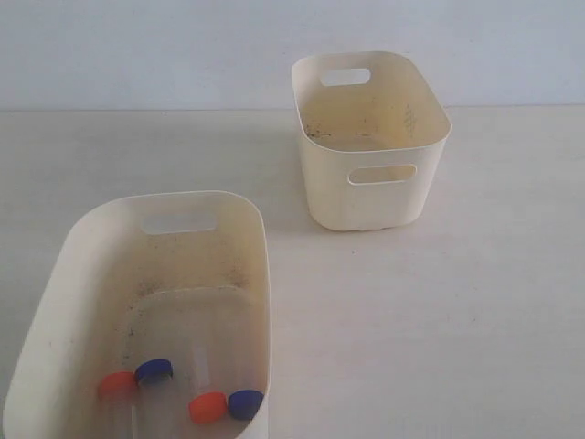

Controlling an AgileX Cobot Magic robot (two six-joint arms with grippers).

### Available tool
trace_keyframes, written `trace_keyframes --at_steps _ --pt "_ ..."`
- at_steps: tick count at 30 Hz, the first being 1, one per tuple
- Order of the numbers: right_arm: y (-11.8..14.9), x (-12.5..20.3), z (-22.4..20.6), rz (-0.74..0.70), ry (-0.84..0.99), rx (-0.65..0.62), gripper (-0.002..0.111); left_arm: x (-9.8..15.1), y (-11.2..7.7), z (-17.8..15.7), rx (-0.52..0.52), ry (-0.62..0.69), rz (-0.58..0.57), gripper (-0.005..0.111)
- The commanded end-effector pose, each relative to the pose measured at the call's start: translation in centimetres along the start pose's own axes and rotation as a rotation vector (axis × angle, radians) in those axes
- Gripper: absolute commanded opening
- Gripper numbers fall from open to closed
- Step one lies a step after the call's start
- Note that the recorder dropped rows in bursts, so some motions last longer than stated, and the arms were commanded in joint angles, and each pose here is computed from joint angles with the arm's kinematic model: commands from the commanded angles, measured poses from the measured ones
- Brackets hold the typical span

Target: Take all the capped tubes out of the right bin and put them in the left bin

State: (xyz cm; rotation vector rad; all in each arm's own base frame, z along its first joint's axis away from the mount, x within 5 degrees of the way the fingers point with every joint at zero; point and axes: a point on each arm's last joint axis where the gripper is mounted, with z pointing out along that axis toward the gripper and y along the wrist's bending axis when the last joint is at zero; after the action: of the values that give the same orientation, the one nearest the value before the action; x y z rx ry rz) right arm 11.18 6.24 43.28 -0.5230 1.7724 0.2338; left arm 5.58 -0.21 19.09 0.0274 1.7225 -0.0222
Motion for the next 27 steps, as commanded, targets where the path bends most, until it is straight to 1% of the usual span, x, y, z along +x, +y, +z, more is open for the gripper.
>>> trace_keyframes --at_steps 1,5,8,10,12,15,18,22,27 --pt "-2.0 3.9 -6.4 0.108 -0.127 0.225 0.002 -0.1 0.0 0.0 -0.002 -0.008 -0.007 0.004" --pt "-1.4 8.4 -10.1 0.161 -0.218 0.376 0.002 -0.1 0.0 0.0 -0.002 -0.008 -0.007 0.004" --pt "-0.4 11.7 -11.9 0.198 -0.297 0.45 0.002 -0.1 0.0 0.0 -0.002 -0.008 -0.007 0.004" --pt "-0.3 13.4 -10.9 0.218 -0.259 0.485 0.002 -0.1 0.0 0.0 -0.002 -0.008 -0.007 0.004" --pt "-0.4 14.4 -10.1 0.235 -0.209 0.499 0.002 -0.1 0.0 0.0 -0.001 -0.004 -0.007 0.004" --pt "-0.6 15.5 -8.1 0.26 -0.155 0.476 0.002 -0.2 0.0 0.0 -0.002 -0.014 -0.007 0.004" --pt "-0.9 16.7 -6.2 0.254 -0.109 0.466 0.002 -0.2 0.0 0.0 -0.002 -0.014 -0.007 0.004" --pt "-0.9 18.1 -4.9 0.248 -0.095 0.452 0.002 -0.2 0.0 0.0 -0.002 -0.014 -0.007 0.004" --pt "-0.9 19.2 -4.2 0.348 -0.087 0.443 0.002 -0.2 0.0 0.0 -0.002 -0.014 -0.007 0.004"
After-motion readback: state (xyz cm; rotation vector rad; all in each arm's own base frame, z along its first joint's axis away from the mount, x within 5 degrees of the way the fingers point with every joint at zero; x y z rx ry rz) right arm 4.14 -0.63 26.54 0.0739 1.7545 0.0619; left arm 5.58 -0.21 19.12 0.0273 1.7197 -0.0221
